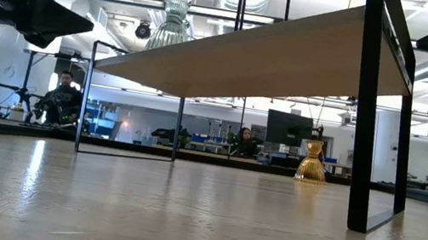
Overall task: Pick & Place candle stick holders
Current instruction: Put the top orange candle holder on the shelf
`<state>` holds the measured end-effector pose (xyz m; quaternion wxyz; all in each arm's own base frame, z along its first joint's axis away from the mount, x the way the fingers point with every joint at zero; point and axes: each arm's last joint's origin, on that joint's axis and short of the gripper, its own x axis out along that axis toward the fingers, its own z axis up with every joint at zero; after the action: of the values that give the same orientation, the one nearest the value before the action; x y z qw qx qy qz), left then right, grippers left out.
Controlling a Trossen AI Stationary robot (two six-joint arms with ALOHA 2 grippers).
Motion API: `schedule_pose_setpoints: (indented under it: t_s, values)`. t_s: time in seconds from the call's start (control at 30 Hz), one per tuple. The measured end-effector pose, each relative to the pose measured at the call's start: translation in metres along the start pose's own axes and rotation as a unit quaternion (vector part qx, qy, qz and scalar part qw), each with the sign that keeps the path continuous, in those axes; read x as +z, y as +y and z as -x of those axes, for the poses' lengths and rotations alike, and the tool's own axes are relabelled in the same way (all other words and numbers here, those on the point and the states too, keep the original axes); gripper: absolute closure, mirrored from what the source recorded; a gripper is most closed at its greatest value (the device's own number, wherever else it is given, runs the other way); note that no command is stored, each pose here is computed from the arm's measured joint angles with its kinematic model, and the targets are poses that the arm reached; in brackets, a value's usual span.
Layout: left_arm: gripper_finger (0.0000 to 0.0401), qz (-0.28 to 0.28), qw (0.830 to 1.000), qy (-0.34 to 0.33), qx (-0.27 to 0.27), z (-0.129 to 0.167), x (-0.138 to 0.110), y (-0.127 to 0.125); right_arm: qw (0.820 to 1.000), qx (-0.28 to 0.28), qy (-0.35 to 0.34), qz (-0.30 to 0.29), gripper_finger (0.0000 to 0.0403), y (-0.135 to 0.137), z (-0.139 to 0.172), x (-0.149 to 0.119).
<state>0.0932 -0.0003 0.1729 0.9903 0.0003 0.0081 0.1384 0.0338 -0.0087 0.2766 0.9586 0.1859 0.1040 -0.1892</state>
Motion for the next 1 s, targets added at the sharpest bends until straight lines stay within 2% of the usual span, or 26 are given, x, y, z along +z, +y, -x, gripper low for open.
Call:
schedule_pose_setpoints:
  t_s: [0.57,0.7,0.77,1.0]
  values:
    - [0.0384,0.000,1.000,0.000,0.000,0.000,0.000,0.000,1.000,-0.003,-0.007,-0.002,0.0394,0.000,0.000,0.001]
    - [0.0383,0.000,1.000,0.000,0.000,0.000,0.000,0.000,0.994,-0.033,-0.096,-0.032,0.0394,0.004,-0.001,0.015]
    - [0.0384,0.000,1.000,0.000,0.000,0.000,0.000,0.000,0.988,-0.015,-0.150,-0.037,0.0394,0.008,0.001,0.027]
    - [0.0383,0.000,1.000,0.000,0.000,0.000,0.000,0.000,0.934,0.032,-0.354,-0.041,0.0394,0.026,0.012,0.074]
